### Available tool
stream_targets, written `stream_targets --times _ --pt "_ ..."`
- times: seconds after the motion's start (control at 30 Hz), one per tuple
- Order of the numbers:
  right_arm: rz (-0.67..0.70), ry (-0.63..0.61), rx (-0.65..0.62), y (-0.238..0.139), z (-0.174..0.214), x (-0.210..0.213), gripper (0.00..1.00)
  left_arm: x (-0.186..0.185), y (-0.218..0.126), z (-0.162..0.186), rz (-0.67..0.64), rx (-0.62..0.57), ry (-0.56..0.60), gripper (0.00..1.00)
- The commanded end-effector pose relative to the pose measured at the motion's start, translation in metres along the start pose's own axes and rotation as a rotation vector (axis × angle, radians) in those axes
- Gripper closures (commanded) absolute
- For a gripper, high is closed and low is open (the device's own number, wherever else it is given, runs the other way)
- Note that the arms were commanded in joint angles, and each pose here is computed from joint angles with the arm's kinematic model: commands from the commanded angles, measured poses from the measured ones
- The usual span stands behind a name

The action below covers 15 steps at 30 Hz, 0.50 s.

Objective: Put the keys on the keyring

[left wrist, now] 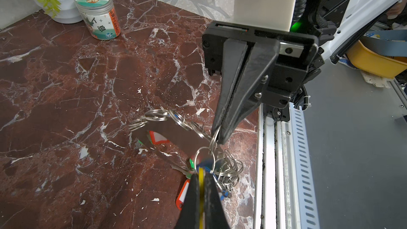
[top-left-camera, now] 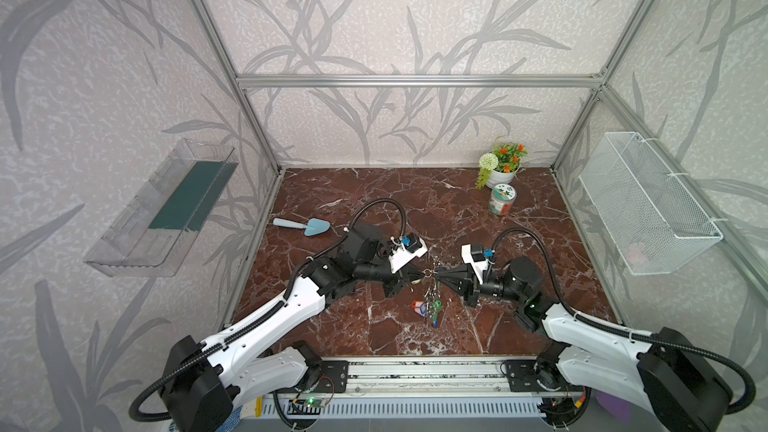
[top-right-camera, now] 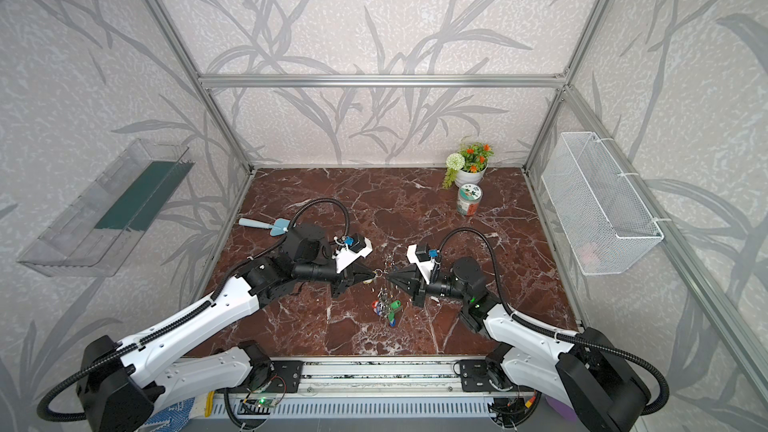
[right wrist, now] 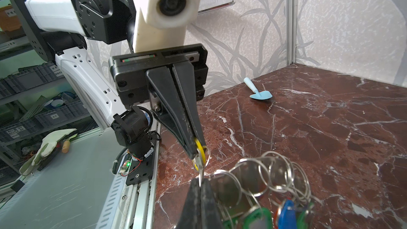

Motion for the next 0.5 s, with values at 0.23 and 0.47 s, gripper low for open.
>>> stream_targets --times 0.23,0.47 --pt "0.012 -0.08 -0.056 -0.002 -0.0148 0.0034 1.0 0.0087 0.0001 -0.0045 -0.065 -0.075 -0.007 1.0" --pt "0.021 -0.077 -0.056 -0.0016 -0.0137 0.0021 1.0 0.0094 0.0006 -0.0007 -0.089 -0.113 -0.062 1.0"
Point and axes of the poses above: each gripper's point midway between its finger pads, its own y axis out along the fingers, its own x axis along the line the jaws close on, z = x × y, the point moved 8 cm from there along -y, back along the fingers, and after that the axes turned 4 degrees about y, right-handed, at the moved point
